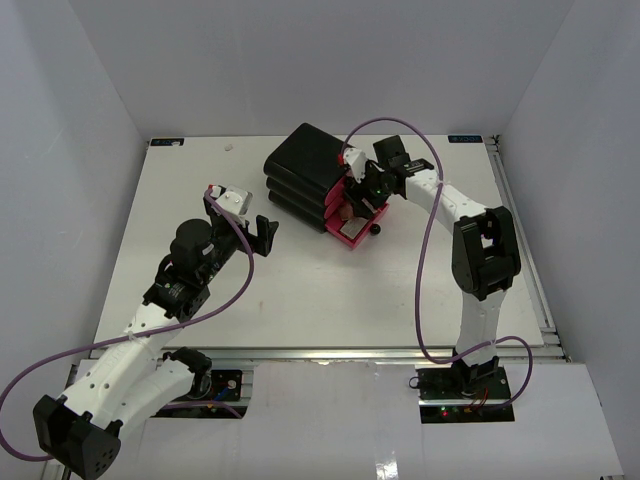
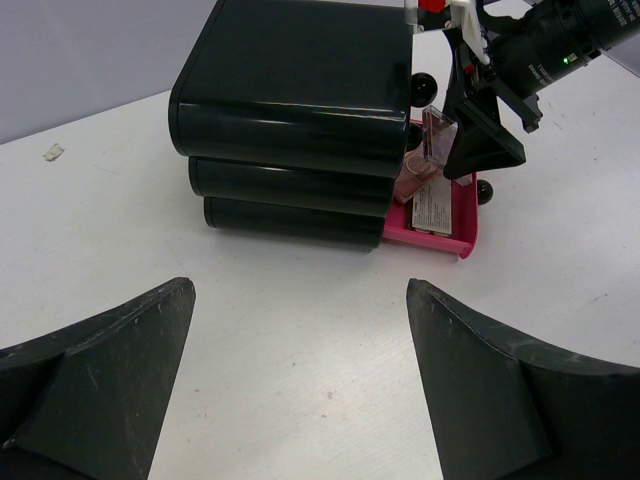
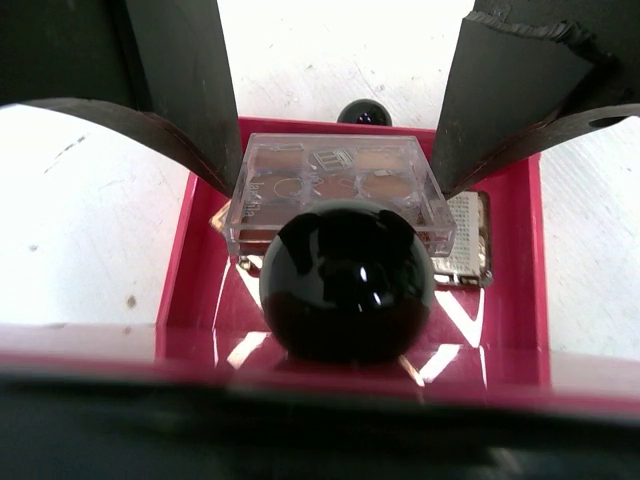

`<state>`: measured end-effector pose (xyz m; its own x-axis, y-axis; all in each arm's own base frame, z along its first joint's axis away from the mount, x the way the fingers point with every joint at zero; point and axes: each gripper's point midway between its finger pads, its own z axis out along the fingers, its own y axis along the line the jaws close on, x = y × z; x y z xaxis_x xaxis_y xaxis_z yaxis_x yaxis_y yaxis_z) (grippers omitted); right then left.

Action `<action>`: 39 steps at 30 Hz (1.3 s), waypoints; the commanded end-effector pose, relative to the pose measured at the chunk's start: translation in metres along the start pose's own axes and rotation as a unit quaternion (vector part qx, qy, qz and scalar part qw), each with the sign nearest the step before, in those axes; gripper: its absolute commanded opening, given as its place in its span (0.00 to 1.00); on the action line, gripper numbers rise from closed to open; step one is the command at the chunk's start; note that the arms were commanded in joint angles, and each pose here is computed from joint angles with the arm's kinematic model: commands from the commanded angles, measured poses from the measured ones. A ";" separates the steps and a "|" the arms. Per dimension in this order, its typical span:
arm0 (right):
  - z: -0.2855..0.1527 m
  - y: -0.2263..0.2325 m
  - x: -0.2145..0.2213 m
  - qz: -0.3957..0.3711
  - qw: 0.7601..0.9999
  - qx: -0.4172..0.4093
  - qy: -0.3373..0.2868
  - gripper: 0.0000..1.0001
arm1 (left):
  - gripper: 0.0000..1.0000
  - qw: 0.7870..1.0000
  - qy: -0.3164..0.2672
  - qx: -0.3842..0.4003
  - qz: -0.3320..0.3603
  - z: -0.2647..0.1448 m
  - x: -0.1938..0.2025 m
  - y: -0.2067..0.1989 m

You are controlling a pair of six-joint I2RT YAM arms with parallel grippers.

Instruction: Organize the makeup

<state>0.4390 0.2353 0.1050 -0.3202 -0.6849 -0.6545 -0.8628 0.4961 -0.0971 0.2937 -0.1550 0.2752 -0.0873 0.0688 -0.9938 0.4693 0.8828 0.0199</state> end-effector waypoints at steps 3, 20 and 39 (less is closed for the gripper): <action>0.003 -0.002 0.009 -0.002 1.000 0.009 0.005 0.54 | 0.98 1.000 -0.011 -0.003 0.004 0.000 -0.005 0.002; -0.002 -0.016 0.001 -0.007 0.999 0.033 -0.001 0.86 | 0.98 1.000 -0.010 -0.003 0.004 0.001 -0.004 0.002; -0.130 0.024 0.001 0.060 0.982 -0.085 -0.160 0.78 | 0.95 0.979 -0.002 0.204 -0.003 -0.003 0.004 -0.071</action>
<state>0.4005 0.1985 0.1635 -0.3029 -0.5582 -0.7725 -0.8745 0.4851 -0.0076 0.2770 -0.1868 0.2718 -0.0695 0.0801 -0.9944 0.6466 0.7627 0.0163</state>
